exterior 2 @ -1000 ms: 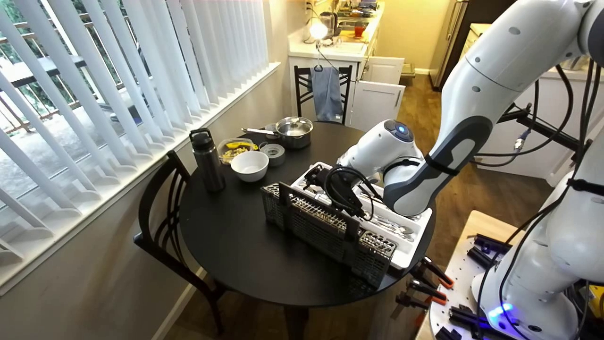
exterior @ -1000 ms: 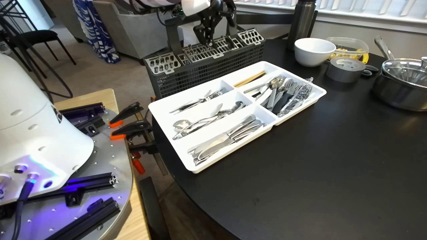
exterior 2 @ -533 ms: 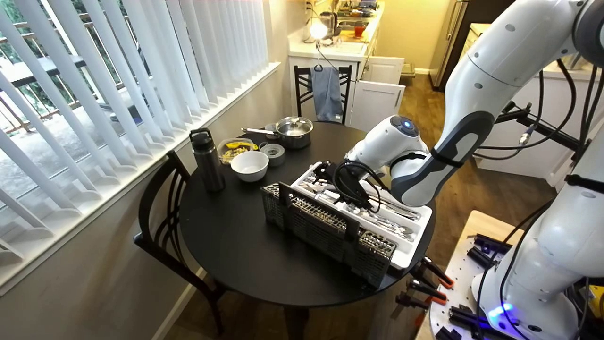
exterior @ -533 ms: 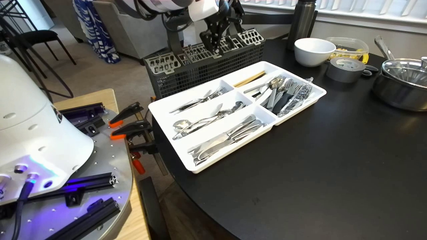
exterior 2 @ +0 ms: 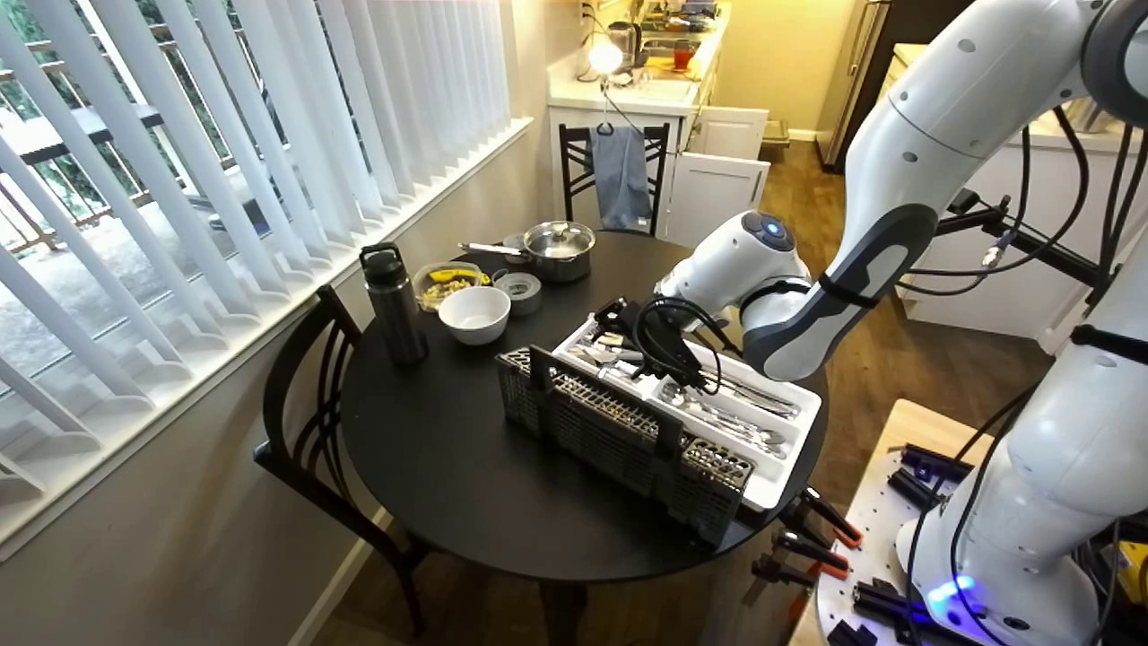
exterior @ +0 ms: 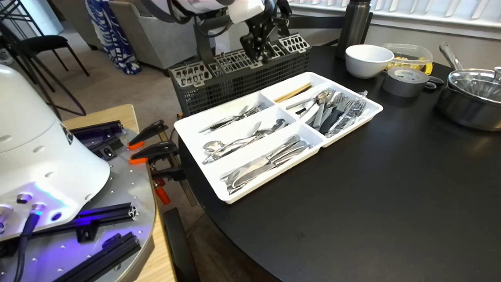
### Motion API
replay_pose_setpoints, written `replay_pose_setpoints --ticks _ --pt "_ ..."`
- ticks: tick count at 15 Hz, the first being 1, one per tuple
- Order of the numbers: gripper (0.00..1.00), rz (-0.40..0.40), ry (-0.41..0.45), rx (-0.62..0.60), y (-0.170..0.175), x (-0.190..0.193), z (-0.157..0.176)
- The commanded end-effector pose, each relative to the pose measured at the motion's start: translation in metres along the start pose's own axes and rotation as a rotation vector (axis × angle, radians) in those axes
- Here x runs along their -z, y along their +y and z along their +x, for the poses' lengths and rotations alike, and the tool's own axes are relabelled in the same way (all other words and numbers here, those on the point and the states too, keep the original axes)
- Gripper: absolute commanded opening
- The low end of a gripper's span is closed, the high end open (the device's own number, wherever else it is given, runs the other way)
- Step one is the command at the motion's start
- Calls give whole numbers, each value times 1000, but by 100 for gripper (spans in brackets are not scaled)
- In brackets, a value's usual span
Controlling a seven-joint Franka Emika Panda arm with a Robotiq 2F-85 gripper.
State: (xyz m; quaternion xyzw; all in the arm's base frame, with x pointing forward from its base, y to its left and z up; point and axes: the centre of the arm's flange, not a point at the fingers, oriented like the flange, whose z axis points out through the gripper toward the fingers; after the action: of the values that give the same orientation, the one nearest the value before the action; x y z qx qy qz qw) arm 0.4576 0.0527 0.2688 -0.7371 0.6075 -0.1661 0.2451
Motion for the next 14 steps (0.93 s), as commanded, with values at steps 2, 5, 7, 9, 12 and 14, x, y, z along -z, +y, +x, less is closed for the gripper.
replay_pose_setpoints --ticks 2,5,7,9,12,14 --pt "100 31 -59 8 -25 22 10" --pt "100 40 -89 33 -31 20 2" --pt "74 46 -108 39 -33 17 -1" --pt "60 47 -120 36 -33 16 -2" --pt "41 48 -135 29 -33 15 0" --pt "27 49 -143 26 -32 14 1"
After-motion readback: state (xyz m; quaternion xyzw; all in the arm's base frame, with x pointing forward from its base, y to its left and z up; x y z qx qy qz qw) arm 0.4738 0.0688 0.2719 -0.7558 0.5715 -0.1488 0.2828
